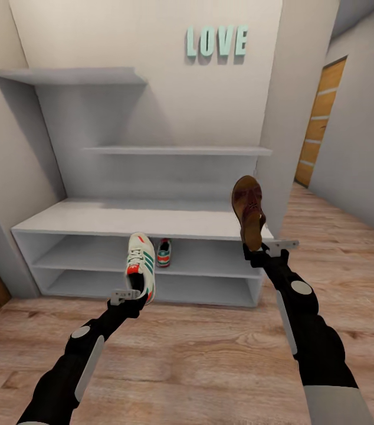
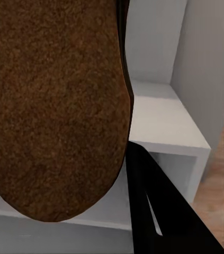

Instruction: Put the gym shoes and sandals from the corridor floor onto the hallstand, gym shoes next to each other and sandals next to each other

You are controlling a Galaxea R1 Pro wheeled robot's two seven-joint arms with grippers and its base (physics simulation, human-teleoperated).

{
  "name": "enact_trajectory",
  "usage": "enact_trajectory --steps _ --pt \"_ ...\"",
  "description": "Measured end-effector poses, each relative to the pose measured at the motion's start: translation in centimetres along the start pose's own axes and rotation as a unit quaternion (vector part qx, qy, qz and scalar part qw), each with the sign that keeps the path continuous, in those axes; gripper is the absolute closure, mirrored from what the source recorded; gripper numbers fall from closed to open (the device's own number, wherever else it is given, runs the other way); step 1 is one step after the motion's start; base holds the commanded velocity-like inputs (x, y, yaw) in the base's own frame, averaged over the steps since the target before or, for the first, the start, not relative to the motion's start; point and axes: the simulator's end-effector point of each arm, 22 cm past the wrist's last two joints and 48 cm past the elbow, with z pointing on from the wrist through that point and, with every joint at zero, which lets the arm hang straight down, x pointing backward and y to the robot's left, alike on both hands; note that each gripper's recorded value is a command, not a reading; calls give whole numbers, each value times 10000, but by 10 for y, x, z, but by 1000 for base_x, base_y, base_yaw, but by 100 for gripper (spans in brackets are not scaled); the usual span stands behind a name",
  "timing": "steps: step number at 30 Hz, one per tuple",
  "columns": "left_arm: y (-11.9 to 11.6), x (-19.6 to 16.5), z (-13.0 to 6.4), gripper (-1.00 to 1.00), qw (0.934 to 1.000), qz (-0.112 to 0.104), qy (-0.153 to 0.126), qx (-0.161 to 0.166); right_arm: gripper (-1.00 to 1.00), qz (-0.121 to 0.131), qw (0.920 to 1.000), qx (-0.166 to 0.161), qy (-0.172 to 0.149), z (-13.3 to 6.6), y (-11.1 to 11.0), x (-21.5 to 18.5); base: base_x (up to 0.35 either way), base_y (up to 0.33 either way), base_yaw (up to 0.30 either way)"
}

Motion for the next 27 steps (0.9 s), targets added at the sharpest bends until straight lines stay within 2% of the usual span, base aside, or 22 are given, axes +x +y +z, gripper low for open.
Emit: enact_trajectory --steps 15,27 --pt "0 -7 -3 100 10000 19 -63 -3 100 -1 10000 3 -55 -3 0 -7 -4 -2 -215" --pt "0 -7 -3 100 10000 15 -63 0 100 -2 10000 5 -65 -3 -1 -8 -70 -57 -12"
